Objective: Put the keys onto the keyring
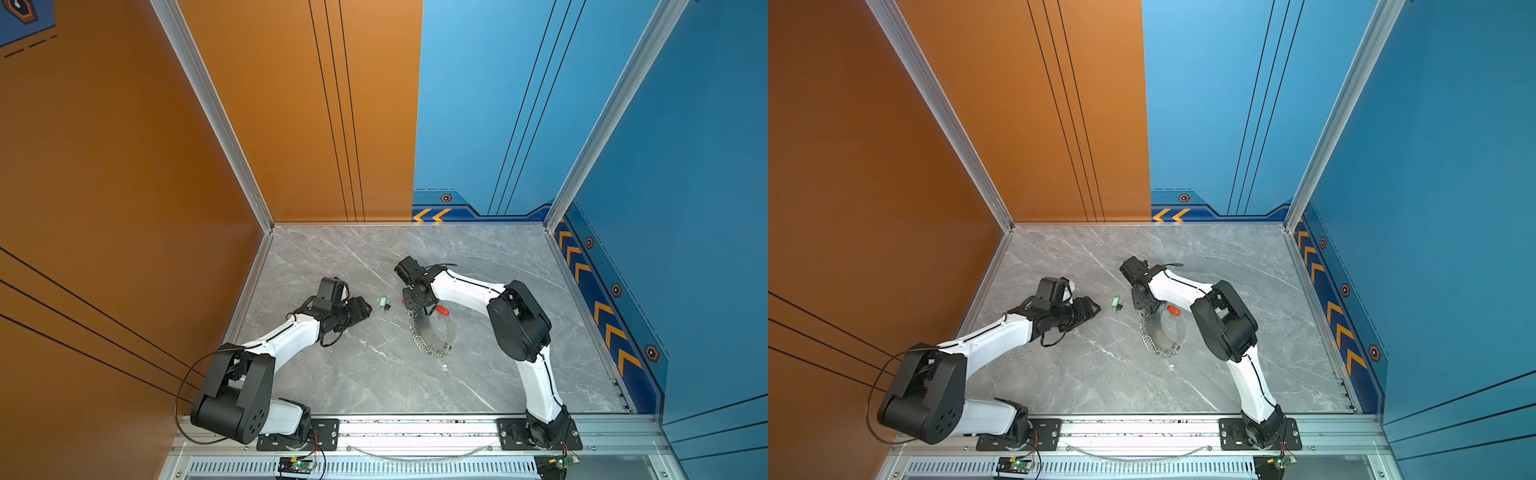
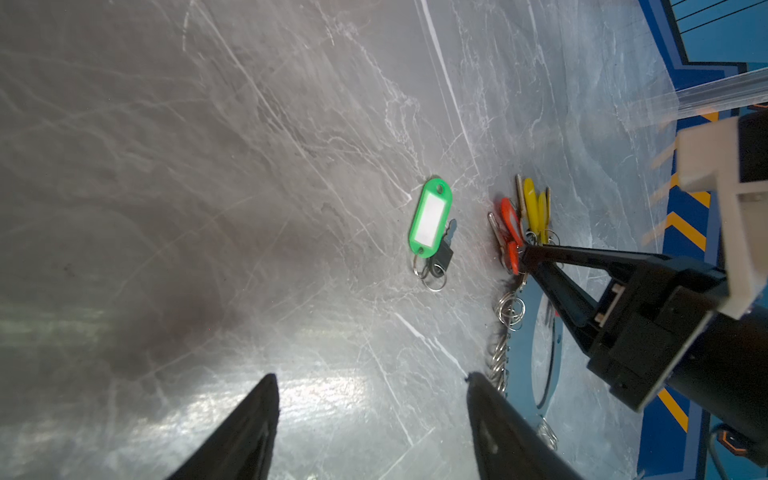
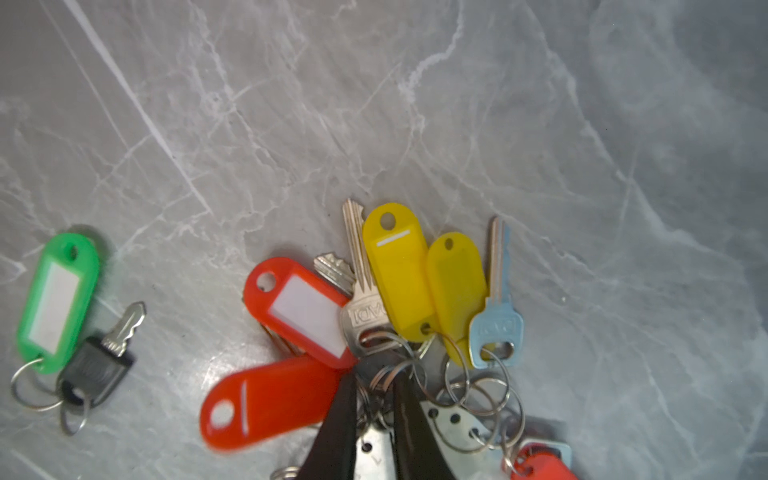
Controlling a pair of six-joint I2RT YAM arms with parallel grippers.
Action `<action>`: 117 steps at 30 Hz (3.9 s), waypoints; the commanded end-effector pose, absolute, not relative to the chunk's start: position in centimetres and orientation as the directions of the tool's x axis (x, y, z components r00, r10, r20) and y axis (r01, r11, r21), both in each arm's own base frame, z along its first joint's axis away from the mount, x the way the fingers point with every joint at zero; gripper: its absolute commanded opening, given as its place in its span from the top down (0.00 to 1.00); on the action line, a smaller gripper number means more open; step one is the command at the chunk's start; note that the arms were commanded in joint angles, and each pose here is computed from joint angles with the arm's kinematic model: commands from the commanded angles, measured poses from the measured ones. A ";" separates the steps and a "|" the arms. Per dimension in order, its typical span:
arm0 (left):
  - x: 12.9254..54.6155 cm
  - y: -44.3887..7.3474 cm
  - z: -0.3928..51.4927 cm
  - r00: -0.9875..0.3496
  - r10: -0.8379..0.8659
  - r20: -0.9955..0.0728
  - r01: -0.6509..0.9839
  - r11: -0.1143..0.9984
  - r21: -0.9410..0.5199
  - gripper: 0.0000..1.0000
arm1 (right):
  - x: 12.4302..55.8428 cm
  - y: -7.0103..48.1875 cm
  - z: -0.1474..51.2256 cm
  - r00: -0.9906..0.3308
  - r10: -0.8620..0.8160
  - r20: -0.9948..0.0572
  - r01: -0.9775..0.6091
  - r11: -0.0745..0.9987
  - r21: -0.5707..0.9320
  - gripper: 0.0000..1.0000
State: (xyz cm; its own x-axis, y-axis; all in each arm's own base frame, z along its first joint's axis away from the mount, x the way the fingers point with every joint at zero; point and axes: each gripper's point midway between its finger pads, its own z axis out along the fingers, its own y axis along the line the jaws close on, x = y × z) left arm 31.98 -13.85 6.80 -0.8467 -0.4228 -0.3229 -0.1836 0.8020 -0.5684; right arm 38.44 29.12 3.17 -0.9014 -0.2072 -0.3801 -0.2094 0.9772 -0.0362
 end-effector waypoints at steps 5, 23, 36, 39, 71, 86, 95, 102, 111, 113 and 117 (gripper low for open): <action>31.5 -14.0 5.7 -0.863 -0.401 -0.307 -0.177 0.809 -0.560 0.28 | 36.7 29.9 4.2 -0.888 -0.262 -0.377 -0.275 0.961 -0.021 0.90; 30.5 -15.0 4.6 -0.889 -0.359 -0.285 -0.154 0.819 -0.552 0.28 | 24.7 32.6 6.7 -0.758 -0.524 -0.389 -0.567 0.824 -0.004 0.71; 29.5 -15.4 4.0 -0.901 -0.328 -0.285 -0.140 0.840 -0.524 0.28 | 21.7 33.4 5.6 -0.697 -0.629 -0.344 -0.644 0.760 -0.086 0.58; 29.5 -15.3 4.1 -0.899 -0.327 -0.290 -0.139 0.843 -0.519 0.28 | 21.8 33.7 5.1 -0.691 -0.643 -0.332 -0.653 0.751 -0.097 0.63; 29.7 -15.3 3.8 -0.902 -0.328 -0.281 -0.146 0.844 -0.517 0.27 | 25.4 30.9 5.1 -0.745 -0.579 -0.333 -0.529 0.816 -0.234 0.87; 29.4 -15.6 3.9 -0.905 -0.315 -0.285 -0.132 0.846 -0.516 0.27 | 25.7 30.3 3.6 -0.772 -0.553 -0.313 -0.506 0.833 -0.221 0.87; 29.1 -15.8 4.0 -0.908 -0.305 -0.286 -0.120 0.845 -0.521 0.28 | 25.7 30.5 3.6 -0.777 -0.542 -0.319 -0.513 0.840 -0.176 0.90; 29.0 -15.9 4.3 -0.906 -0.304 -0.294 -0.114 0.845 -0.523 0.28 | 25.8 30.5 2.8 -0.787 -0.531 -0.315 -0.514 0.846 -0.142 0.84; 28.9 -16.0 4.7 -0.908 -0.292 -0.300 -0.099 0.847 -0.523 0.28 | 26.4 30.6 5.9 -0.762 -0.518 -0.389 -0.513 0.849 -0.127 0.97; 29.0 -16.1 5.4 -0.905 -0.287 -0.314 -0.084 0.845 -0.528 0.28 | 26.4 30.8 7.5 -0.741 -0.519 -0.427 -0.526 0.843 -0.114 0.97; 29.2 -16.8 8.1 -0.886 -0.270 -0.377 -0.011 0.825 -0.565 0.30 | 26.5 30.7 10.6 -0.711 -0.496 -0.498 -0.536 0.841 -0.074 0.97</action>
